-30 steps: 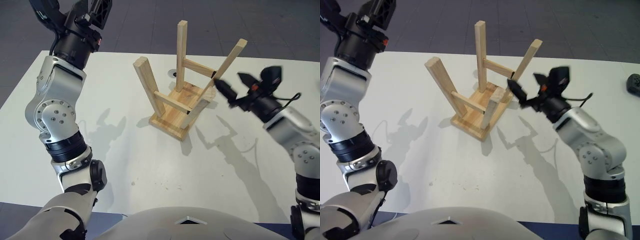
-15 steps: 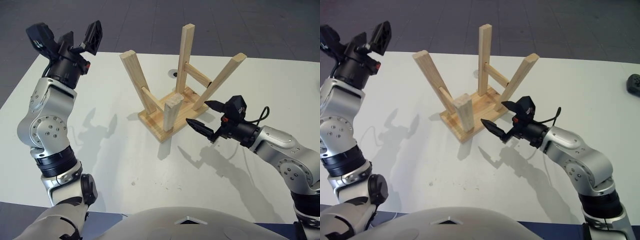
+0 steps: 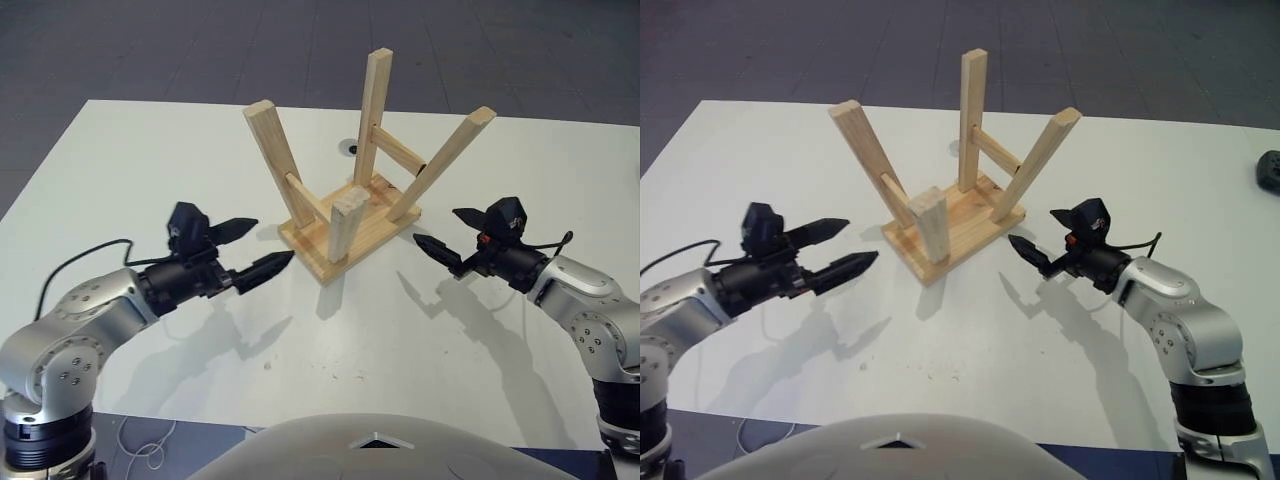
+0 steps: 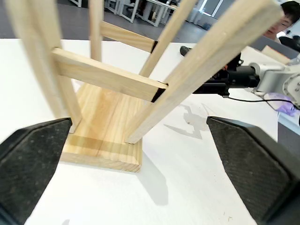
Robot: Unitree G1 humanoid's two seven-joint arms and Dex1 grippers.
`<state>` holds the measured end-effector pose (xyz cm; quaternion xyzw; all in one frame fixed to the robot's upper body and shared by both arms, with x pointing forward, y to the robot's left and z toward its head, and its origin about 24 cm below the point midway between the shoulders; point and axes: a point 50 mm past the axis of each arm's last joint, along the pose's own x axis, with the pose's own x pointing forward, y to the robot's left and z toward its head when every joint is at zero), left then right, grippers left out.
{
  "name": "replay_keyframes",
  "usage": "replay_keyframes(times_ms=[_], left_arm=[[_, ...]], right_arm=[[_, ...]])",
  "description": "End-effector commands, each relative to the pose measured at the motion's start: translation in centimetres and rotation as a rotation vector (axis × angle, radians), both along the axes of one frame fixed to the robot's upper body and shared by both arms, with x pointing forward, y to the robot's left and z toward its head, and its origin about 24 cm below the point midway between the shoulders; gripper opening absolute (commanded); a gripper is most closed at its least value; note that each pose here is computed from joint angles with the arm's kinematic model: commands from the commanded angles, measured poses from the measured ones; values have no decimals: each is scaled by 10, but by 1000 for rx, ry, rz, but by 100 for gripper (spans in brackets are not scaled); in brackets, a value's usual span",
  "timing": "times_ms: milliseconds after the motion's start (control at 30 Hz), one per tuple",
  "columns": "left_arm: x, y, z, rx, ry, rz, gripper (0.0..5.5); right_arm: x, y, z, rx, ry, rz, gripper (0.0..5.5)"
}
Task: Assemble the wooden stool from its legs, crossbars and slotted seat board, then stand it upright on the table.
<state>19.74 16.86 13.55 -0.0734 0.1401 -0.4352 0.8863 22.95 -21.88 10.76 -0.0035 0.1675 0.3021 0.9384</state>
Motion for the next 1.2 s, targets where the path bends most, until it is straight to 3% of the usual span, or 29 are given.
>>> replay_keyframes(times_ms=[33, 233, 467, 867, 1100, 1200], left_arm=[[13, -38, -8, 26, -84, -13, 536], [22, -73, -16, 83, -175, -62, 536], [28, -63, -38, 211, -188, -60, 424], [52, -97, -34, 124, -250, -56, 219], [50, -48, -36, 160, -209, -51, 118], [47, -22, -35, 168, -194, -85, 112]], right_arm=[[4, 1, 2, 9, -15, -13, 540], [4, 2, 0, 9, -17, -26, 540], [6, 2, -2, 5, -24, -32, 540], [6, 9, -7, 2, -31, -34, 540], [5, 7, -4, 31, -37, -9, 540], [1, 1, -2, 81, -15, 50, 540]])
